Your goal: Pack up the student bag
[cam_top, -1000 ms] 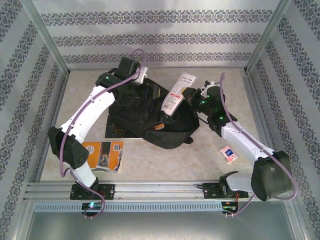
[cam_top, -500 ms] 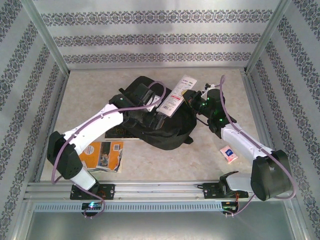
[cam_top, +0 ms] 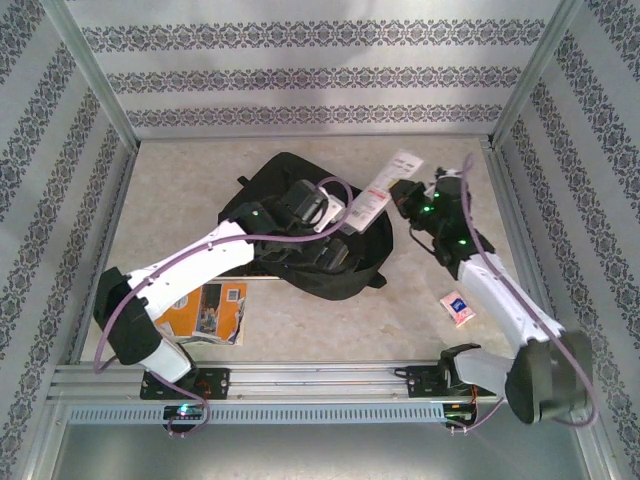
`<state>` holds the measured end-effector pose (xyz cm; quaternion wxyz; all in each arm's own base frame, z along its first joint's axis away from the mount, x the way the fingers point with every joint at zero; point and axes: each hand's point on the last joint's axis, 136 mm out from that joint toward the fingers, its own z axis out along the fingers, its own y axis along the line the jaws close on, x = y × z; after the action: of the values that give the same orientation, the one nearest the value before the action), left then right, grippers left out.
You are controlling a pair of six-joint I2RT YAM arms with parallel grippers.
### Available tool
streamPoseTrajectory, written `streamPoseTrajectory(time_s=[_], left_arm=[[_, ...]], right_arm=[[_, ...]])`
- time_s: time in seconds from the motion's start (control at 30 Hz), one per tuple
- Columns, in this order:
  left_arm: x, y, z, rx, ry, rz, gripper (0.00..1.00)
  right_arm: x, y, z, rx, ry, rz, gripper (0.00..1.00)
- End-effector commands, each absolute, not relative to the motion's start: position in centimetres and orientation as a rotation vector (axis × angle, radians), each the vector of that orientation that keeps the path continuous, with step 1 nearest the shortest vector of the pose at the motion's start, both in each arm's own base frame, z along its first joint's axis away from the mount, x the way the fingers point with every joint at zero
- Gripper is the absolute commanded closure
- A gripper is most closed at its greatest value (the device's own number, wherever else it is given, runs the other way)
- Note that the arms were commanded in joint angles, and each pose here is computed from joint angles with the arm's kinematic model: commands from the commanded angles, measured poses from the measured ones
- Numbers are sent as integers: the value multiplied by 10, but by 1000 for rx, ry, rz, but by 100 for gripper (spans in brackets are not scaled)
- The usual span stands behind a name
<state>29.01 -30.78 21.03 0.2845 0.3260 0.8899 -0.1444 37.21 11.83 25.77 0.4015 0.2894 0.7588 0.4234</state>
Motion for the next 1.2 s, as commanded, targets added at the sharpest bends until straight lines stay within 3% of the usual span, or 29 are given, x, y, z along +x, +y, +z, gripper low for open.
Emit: streamPoseTrajectory(time_s=[0.0,0.13,0.33,0.6,0.7,0.93,1.17], left_arm=[[288,-330,210,970,2348,-311,5],[284,-352,200,1057,2352,-258,4],[286,-374,181,1129,2410,-206,4],[289,-373,152,1163,2476,-141,18],[290,-372,146,1164,2489,-139,32],[288,-368,150,1168,2504,-179,100],[307,-341,216,905,2410,-335,100]], right_arm=[[351,64,291,750,1867,769,97],[329,20,301,834,1807,625,96],[316,2,297,883,1805,595,95],[315,1,297,890,1803,615,93],[317,3,296,892,1803,632,93],[318,3,296,895,1800,643,94],[317,8,300,874,1801,670,93]])
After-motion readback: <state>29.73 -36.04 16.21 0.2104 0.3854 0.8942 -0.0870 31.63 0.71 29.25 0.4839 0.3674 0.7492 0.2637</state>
